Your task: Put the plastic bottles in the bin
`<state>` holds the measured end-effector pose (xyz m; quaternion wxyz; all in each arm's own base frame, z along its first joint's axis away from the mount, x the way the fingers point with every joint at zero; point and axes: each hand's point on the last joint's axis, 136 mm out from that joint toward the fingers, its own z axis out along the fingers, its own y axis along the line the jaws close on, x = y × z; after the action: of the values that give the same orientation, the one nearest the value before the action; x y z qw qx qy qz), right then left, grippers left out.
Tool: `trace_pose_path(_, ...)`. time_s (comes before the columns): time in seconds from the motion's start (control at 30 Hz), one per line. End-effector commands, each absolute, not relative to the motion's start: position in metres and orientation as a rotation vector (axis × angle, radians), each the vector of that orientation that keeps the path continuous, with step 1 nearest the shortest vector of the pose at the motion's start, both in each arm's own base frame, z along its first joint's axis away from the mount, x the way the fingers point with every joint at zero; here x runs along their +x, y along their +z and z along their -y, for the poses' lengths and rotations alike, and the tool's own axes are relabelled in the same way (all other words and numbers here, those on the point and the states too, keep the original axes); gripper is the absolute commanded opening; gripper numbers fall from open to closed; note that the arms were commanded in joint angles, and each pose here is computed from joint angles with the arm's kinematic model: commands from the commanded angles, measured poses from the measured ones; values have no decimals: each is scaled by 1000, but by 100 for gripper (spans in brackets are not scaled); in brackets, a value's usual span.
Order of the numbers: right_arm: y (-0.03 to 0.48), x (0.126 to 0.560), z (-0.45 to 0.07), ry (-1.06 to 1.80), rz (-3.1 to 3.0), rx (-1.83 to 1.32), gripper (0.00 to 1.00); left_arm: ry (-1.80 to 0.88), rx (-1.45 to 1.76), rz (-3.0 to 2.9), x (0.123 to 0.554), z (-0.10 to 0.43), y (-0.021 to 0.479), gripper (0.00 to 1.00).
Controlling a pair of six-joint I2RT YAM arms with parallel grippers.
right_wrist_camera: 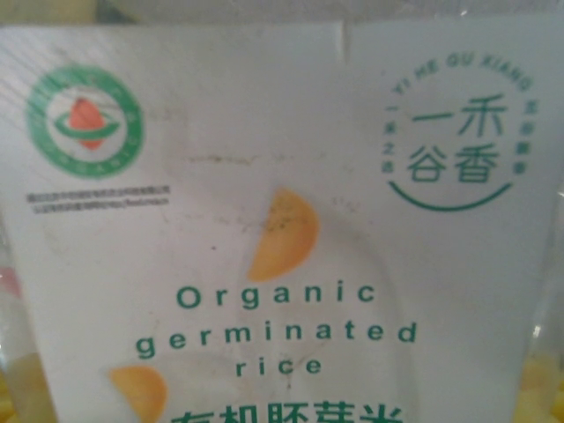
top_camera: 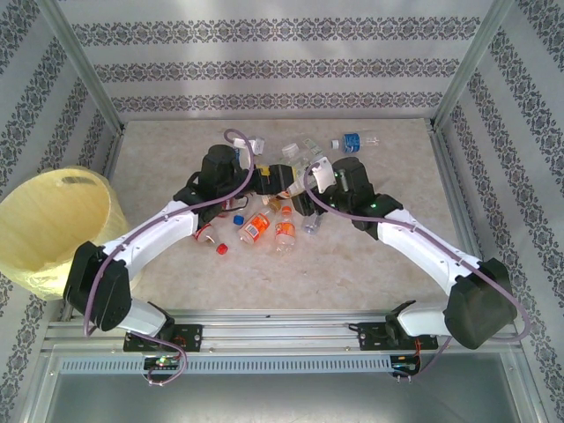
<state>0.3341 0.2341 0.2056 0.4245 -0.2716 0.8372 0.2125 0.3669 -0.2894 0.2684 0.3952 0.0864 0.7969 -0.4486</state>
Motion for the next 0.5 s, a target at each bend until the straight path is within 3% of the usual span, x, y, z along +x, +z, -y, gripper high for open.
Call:
trace_pose_path(0.0, 232, 337, -257, 638, -2015, -687, 70, -1071, 242, -2050, 373, 294, 265, 100)
trace_pose_path(0.17, 234, 339, -268, 660, -2014, -717, 71, -1080, 286, -2087, 379, 304, 260, 93)
trace_pose_path(0.37, 237, 340, -275, 658, -2015, -757, 72, -1097, 281, -2095, 381, 309, 259, 65)
trace_pose_path(0.47, 239, 338, -277, 668, -2002, -791, 76, -1123, 280, -2078, 382, 311, 265, 59)
